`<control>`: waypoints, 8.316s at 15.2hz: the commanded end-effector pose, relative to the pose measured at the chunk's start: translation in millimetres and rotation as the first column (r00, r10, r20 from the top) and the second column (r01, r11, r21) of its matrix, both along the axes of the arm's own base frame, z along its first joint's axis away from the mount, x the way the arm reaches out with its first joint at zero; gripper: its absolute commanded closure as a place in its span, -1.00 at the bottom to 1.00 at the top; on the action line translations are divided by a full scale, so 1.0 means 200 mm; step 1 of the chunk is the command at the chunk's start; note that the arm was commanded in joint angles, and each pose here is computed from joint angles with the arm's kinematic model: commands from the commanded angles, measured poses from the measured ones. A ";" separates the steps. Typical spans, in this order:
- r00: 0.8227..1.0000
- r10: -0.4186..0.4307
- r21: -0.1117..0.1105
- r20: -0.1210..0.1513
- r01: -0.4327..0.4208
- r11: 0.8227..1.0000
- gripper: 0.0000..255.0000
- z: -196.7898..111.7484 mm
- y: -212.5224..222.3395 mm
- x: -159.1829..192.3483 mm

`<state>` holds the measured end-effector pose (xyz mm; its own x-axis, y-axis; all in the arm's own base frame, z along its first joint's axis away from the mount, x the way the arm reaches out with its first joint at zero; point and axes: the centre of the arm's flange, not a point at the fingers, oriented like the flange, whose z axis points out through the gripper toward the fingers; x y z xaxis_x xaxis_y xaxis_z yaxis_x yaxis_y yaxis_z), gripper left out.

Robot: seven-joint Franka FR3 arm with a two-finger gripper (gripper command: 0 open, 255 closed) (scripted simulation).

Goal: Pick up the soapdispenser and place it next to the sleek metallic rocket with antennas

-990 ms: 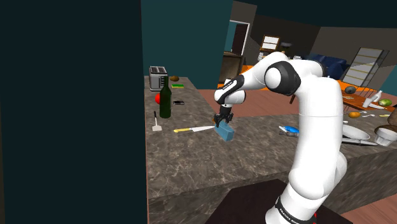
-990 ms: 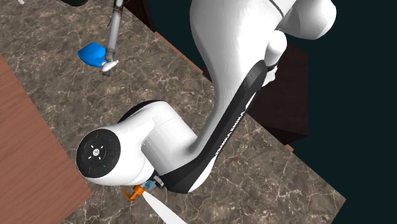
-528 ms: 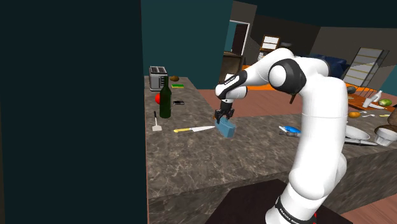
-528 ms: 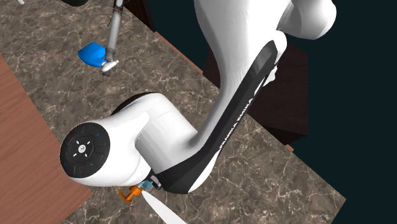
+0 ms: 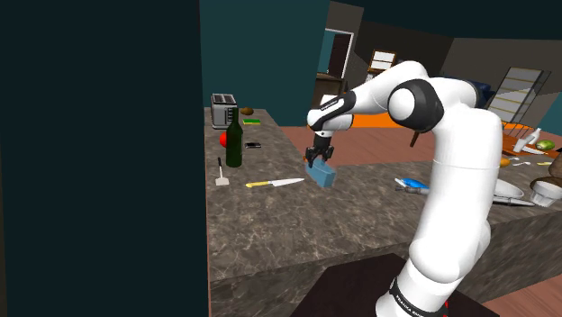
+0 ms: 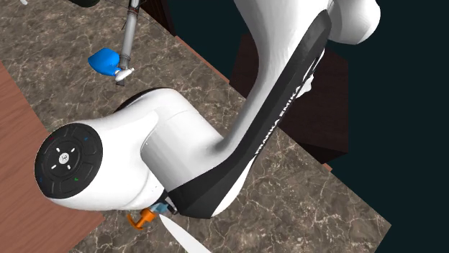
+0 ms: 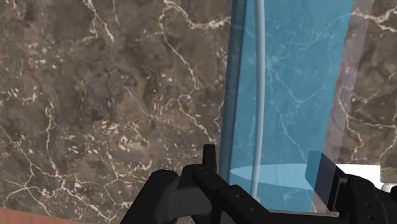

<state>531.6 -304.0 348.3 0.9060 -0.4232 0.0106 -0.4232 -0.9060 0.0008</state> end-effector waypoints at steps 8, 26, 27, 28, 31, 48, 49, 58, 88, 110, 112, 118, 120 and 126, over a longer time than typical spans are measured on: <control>1.000 0.000 0.000 0.000 0.000 1.000 1.00 0.24 0.00 0.00; 1.000 0.000 0.000 0.000 0.000 1.000 1.00 0.71 0.00 0.00; 1.000 0.000 0.000 0.000 0.000 1.000 1.00 0.74 0.00 0.00; 1.000 0.000 0.000 0.000 0.000 1.000 1.00 0.77 0.00 0.00; 1.000 0.000 0.000 0.000 0.000 1.000 1.00 0.85 0.00 0.00; 1.000 0.000 0.000 0.000 0.000 1.000 1.00 1.00 -0.47 -0.55; 1.000 0.000 0.000 0.000 0.000 1.000 1.00 1.00 -0.52 -0.60; 1.000 0.000 0.000 0.000 0.000 1.000 1.00 1.00 -0.90 -1.05; 1.000 0.000 0.000 0.000 0.000 1.000 1.00 0.37 -1.15 -1.35; 1.000 0.000 0.000 0.000 0.000 1.000 1.00 -0.21 -1.15 -1.35; 1.000 0.000 0.000 0.000 0.000 1.000 1.00 -0.26 -1.15 -1.35; 1.000 0.000 0.000 0.000 0.000 1.000 1.00 -0.31 -1.15 -1.35; 1.000 0.000 0.000 0.000 0.000 1.000 1.00 -0.31 -1.15 -1.35; 1.000 0.000 0.000 0.000 0.000 1.000 -1.00 -0.31 -1.15 -1.35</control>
